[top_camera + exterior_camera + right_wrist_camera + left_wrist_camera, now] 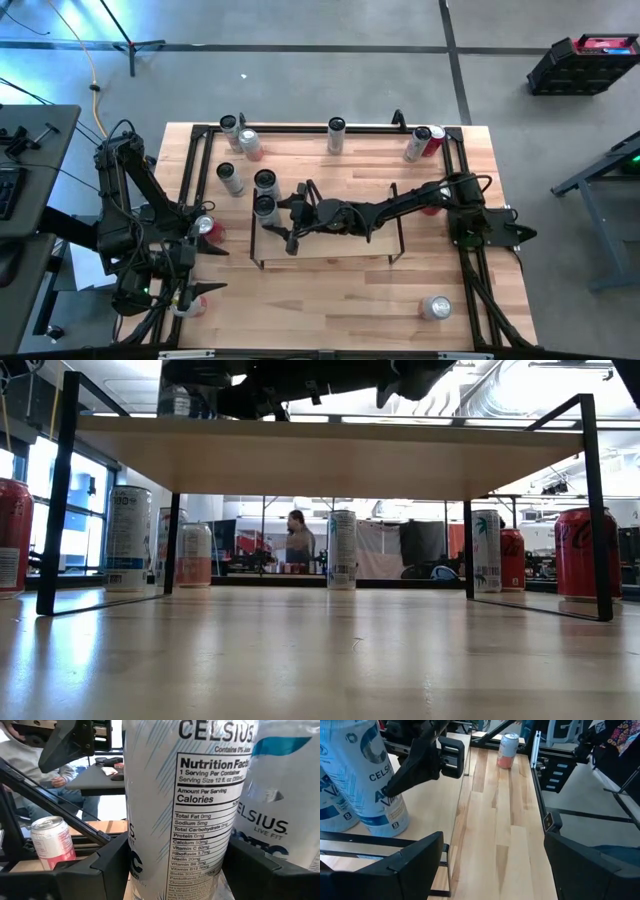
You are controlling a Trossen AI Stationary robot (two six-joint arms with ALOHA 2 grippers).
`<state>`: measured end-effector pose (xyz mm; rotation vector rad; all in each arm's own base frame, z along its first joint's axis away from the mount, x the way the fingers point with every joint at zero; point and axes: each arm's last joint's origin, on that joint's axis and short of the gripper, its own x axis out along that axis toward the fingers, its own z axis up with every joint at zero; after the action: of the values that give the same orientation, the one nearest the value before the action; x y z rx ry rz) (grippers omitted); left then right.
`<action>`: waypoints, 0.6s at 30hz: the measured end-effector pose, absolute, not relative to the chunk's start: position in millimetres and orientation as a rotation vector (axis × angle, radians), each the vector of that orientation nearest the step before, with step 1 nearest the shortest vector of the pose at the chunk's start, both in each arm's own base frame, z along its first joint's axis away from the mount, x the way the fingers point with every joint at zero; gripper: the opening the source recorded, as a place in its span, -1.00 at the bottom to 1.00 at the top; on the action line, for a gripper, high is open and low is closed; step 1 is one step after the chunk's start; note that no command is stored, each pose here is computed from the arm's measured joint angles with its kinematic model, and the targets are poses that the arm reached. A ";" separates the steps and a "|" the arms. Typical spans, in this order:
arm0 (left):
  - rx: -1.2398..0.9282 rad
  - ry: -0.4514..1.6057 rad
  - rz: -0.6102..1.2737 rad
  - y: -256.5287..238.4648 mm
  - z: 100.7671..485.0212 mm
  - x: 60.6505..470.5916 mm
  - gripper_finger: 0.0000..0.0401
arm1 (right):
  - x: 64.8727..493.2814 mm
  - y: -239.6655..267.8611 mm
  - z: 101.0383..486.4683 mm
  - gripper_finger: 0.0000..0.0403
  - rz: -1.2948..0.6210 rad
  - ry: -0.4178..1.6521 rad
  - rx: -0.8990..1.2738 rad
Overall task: Place canned beverage on shelf
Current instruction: Put the bottom white blue soda can aligned with the other white blue soda can on the shelf
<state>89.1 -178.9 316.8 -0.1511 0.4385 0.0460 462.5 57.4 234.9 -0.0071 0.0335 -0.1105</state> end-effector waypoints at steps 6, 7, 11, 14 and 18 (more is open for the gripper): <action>-0.150 0.438 0.046 -178.8 316.9 89.1 0.67 | 462.5 57.3 234.9 0.25 -0.115 0.034 -0.007; -0.151 0.438 0.046 -178.8 316.9 89.1 0.67 | 462.6 56.6 234.9 0.25 -0.116 0.034 -0.007; -0.151 0.438 0.046 -178.8 316.9 89.1 0.67 | 462.7 55.6 234.9 0.25 -0.118 0.034 -0.008; -0.150 0.438 0.047 -178.7 316.9 89.2 0.67 | 462.7 55.9 234.9 0.25 -0.109 0.035 -0.024; -0.150 0.438 0.047 -178.7 316.9 89.2 0.67 | 462.7 56.0 234.6 0.25 -0.104 0.038 -0.029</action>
<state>89.2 -178.7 316.9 -0.1504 0.4379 0.0468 462.7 56.0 234.6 -0.0292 0.0377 -0.1042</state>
